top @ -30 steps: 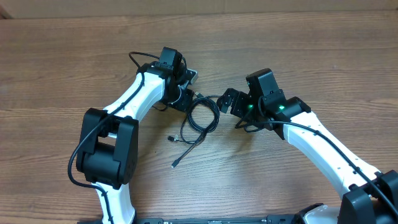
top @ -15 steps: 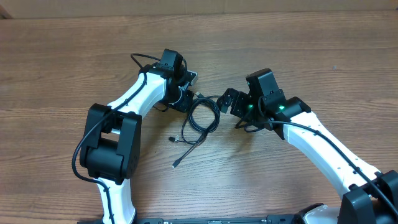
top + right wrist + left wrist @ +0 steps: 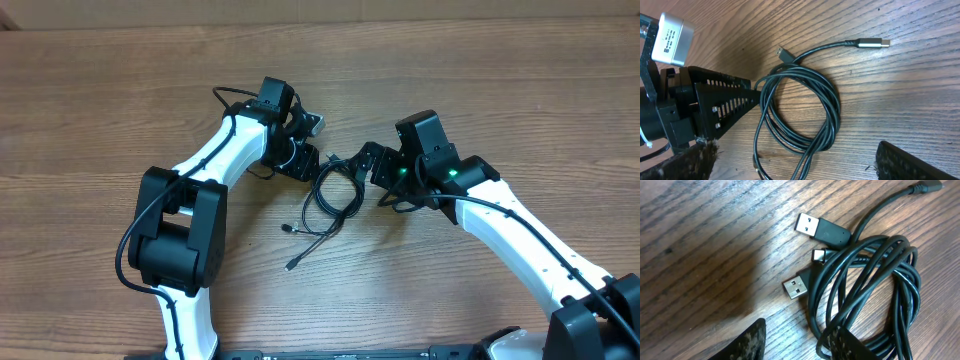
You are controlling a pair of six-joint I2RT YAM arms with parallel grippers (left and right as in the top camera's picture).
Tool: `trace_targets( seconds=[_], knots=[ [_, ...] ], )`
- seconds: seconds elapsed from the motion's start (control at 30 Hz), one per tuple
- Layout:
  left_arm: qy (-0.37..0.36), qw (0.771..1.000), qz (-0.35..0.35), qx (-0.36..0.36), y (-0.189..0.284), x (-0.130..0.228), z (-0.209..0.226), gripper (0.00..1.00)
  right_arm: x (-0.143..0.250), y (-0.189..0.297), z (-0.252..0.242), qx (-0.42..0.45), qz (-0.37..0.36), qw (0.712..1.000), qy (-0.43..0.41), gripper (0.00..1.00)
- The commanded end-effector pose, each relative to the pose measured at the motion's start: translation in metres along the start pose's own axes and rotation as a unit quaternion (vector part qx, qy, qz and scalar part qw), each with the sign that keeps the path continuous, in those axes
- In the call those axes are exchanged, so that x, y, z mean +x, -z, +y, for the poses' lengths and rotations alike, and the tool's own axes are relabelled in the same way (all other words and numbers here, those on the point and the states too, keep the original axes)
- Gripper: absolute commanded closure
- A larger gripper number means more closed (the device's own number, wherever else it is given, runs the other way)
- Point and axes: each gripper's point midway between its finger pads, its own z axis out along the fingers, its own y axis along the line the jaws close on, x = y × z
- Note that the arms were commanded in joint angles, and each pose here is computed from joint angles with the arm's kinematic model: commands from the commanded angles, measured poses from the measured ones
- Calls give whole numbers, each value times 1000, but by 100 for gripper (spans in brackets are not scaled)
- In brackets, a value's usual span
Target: Untangle cables
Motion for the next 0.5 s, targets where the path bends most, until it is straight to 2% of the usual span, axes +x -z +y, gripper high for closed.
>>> trace_targets(
  seconds=[0.0,0.23,0.4,0.47],
  knots=[
    [-17,1000,-10,17,3,-8,-10,58,1,-2,-1,3,2,1000,2,0],
    [-17,1000,-12,15,3,-9,-9,54,1,-2,-1,3,2,1000,2,0],
    [-17,1000,-12,15,3,-9,-9,38,1,-2,-1,3,2,1000,2,0],
    [-17,1000,-13,15,4,-10,-8,35,1,-2,-1,3,2,1000,2,0]
  ],
)
